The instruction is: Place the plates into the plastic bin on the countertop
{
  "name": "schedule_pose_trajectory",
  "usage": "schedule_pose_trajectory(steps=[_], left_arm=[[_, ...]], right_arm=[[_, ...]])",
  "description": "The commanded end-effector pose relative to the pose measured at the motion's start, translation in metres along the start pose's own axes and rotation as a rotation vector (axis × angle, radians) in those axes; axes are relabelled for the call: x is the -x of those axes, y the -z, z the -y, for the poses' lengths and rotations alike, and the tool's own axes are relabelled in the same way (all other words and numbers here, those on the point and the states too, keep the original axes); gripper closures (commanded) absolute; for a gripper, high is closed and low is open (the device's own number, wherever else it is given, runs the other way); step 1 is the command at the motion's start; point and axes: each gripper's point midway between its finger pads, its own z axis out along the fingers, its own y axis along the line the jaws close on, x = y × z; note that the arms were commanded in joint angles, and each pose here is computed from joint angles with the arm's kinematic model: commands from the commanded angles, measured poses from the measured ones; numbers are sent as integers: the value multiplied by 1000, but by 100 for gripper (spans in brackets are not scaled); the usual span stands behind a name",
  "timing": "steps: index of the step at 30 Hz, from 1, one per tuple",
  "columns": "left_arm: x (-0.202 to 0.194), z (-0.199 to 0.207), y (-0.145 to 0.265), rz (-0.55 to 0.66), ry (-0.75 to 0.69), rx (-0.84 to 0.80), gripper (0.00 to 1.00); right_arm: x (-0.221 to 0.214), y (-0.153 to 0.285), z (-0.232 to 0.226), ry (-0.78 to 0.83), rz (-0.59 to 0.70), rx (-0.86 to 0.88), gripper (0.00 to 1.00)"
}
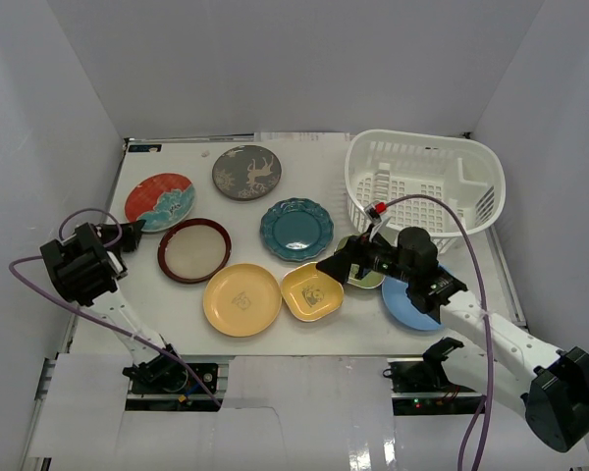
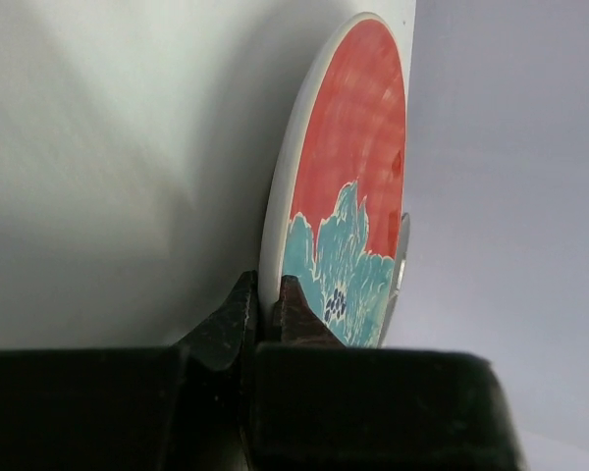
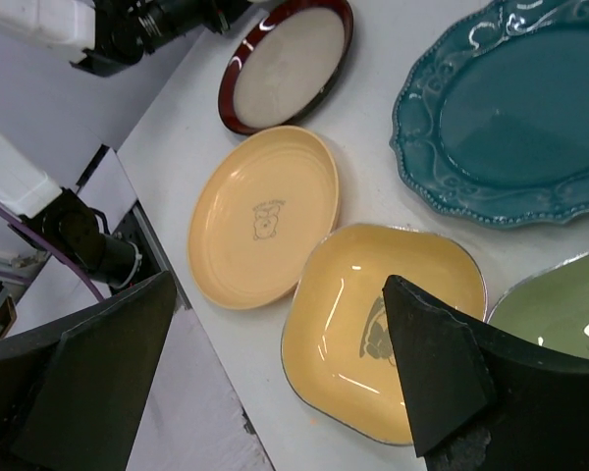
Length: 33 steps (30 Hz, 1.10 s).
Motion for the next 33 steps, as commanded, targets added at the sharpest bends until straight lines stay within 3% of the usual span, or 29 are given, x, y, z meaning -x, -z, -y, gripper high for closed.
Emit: schedule_pose_trajectory(steps=[1, 5, 8, 13, 21, 28, 33], left_arm=[[0, 93, 24, -6, 35, -270, 100], [-26, 174, 55, -65, 26, -458, 100], [-67, 205, 74, -124, -55, -480, 100], [-123, 202, 101, -163, -224, -372, 100], [-211, 219, 163, -389, -367, -482, 100], [-259, 237, 189, -554, -438, -582, 100], [-269, 243, 201, -596, -453, -630, 100]], right_arm=[[37, -3, -13, 56, 72, 2, 7], [59, -9, -21, 61, 88, 6, 2], [76, -13, -26, 62, 111, 0, 4], [105, -27, -24, 66, 137, -38, 7], [141, -58, -2, 92, 147, -154, 9], [136, -69, 11, 73, 136, -180, 9], [130, -71, 22, 49, 138, -219, 5]])
